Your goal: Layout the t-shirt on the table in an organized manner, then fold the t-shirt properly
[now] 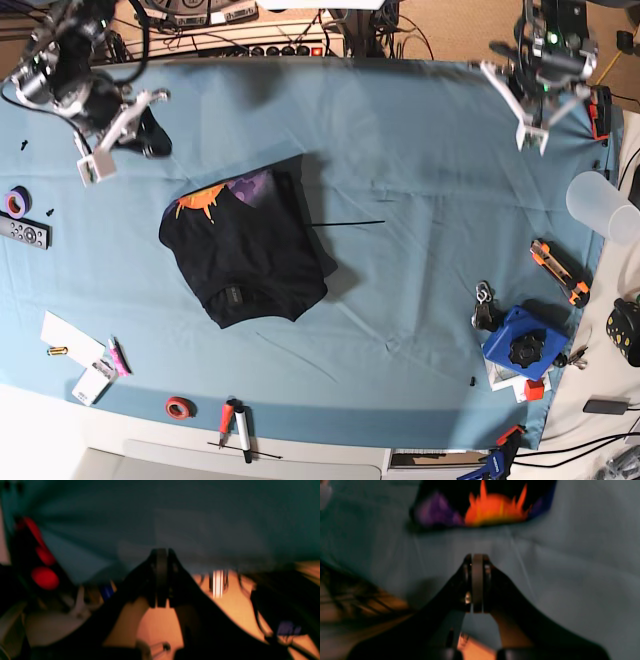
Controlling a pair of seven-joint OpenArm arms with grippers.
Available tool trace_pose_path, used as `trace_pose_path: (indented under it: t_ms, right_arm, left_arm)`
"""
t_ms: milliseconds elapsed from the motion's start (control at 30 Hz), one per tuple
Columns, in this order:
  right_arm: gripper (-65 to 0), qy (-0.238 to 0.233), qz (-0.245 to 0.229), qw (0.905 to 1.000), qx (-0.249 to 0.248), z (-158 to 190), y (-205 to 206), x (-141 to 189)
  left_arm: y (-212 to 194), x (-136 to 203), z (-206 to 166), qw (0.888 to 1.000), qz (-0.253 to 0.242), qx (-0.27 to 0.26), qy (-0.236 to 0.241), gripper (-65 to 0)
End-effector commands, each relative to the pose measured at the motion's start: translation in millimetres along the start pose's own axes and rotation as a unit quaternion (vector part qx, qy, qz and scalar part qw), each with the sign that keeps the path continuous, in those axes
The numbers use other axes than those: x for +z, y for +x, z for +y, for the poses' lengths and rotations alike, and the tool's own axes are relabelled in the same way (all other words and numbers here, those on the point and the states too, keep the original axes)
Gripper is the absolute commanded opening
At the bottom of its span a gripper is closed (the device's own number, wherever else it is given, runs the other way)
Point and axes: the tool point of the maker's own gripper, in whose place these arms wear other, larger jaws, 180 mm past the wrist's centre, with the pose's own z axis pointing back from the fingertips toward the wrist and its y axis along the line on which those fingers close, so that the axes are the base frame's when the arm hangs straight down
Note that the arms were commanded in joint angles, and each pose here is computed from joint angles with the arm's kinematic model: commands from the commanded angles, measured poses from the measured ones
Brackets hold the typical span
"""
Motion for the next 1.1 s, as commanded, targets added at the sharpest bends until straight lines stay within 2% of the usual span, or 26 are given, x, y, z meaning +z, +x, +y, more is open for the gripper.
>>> trace_pose_path:
  t_ms: [0,133,300,567,633,733,833,1000,1033,1067]
  right_arm:
    - [-65.0,0.001,-0.004,0.9998,0.019,3,3,8]
    - [-65.0,0.003,0.067,0.9975,0.024,7,-35,23]
    - [-65.0,0.015,0.145,0.9892,0.012,16,-83,42]
    - [-65.0,0.003,0.257,0.9664,-0.012,20,-150,72]
    - [-65.0,0.001,0.281,0.9592,-0.030,17,-168,74]
    - [-65.0,0.008,0.325,0.9438,-0.061,17,-201,75]
    - [-65.0,0.037,0.367,0.9253,-0.088,27,-234,74]
    - [-65.0,0.048,0.466,0.8815,-0.061,28,-284,75]
    - [-65.0,0.049,0.479,0.8745,-0.055,28,-291,72]
    - [-65.0,0.050,0.484,0.8723,-0.050,26,-295,65]
  left_arm:
    - [-5,5,2,1.000,0.001,-0.006,0.004,-65.0]
    - [-45,10,-1,0.998,0.053,-0.018,0.005,-65.0]
    - [-87,19,-10,0.994,0.105,-0.019,-0.009,-65.0]
    - [-134,28,-17,0.987,0.156,-0.020,-0.026,-65.0]
    - [-147,25,-25,0.983,0.174,-0.014,-0.050,-65.0]
    - [-172,19,-35,0.975,0.208,-0.005,-0.082,-65.0]
    - [-195,10,-42,0.969,0.230,0.019,-0.087,-65.0]
    - [-221,-14,-67,0.957,0.256,0.041,-0.127,-65.0]
    - [-225,-21,-72,0.955,0.259,0.045,-0.136,-65.0]
    - [-228,-29,-76,0.954,0.259,0.050,-0.143,-65.0]
